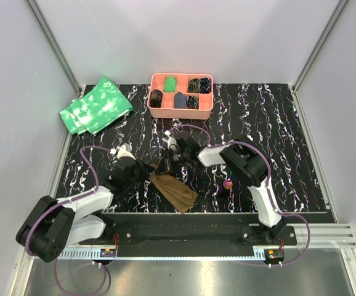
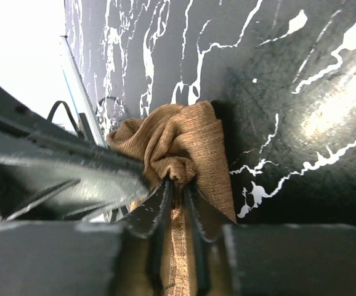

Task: Fold the napkin into a case and place the utensils inside
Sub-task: Grasp the top corner of the smaller rectangle folded napkin from the folded napkin.

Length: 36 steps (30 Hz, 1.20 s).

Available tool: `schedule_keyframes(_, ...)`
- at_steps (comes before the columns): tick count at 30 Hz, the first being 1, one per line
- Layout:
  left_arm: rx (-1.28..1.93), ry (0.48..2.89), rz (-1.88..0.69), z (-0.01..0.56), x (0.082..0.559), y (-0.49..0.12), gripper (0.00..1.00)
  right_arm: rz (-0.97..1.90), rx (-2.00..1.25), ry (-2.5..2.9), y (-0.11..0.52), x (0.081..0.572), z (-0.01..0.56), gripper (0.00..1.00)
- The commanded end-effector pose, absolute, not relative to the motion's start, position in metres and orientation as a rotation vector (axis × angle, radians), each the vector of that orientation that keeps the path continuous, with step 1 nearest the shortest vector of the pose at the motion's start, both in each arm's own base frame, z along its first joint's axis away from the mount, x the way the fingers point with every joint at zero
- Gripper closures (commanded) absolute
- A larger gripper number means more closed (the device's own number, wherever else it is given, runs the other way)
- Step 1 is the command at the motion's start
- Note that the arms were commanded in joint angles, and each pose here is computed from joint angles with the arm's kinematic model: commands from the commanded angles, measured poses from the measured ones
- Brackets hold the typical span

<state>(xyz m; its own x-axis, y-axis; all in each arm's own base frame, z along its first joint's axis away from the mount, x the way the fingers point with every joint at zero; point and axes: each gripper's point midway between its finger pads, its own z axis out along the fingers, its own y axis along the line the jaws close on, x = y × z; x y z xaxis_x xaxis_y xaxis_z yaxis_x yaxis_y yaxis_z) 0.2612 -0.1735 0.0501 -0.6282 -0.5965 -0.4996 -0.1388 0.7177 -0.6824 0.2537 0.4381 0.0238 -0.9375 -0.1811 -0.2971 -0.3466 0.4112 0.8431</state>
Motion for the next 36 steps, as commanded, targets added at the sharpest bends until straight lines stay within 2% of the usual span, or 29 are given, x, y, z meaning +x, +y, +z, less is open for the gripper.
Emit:
schedule_keyframes(1,-0.548,2.112,-0.858,0.060,0.266,-0.173,1.00,1.595,-0.507,2.455,0.438,0.252,0.046,0.78)
schedule_keyframes(3,-0.547,2.117,-0.861,0.059,0.265,-0.173,1.00,1.630,-0.497,2.455,0.436,0.248,0.052,0.71)
schedule_keyframes(12,-0.540,2.121,-0.846,0.059,0.264,-0.171,1.00,1.592,-0.463,2.429,0.417,0.250,0.065,0.62)
schedule_keyframes(19,-0.541,2.122,-0.844,0.058,0.264,-0.171,1.00,1.571,-0.448,2.419,0.411,0.259,0.073,0.59)
schedule_keyframes(28,-0.530,2.114,-0.854,0.062,0.264,-0.172,1.00,1.578,-0.468,2.420,0.423,0.272,0.063,0.60)
schedule_keyframes(32,-0.529,2.111,-0.856,0.063,0.264,-0.172,1.00,1.576,-0.484,2.428,0.427,0.277,0.058,0.62)
schedule_keyframes(34,-0.528,2.103,-0.860,0.065,0.265,-0.172,1.00,1.588,-0.489,2.433,0.430,0.276,0.055,0.70)
schedule_keyframes(36,-0.520,2.094,-0.864,0.068,0.266,-0.173,1.00,1.606,-0.491,2.439,0.431,0.272,0.053,0.86)
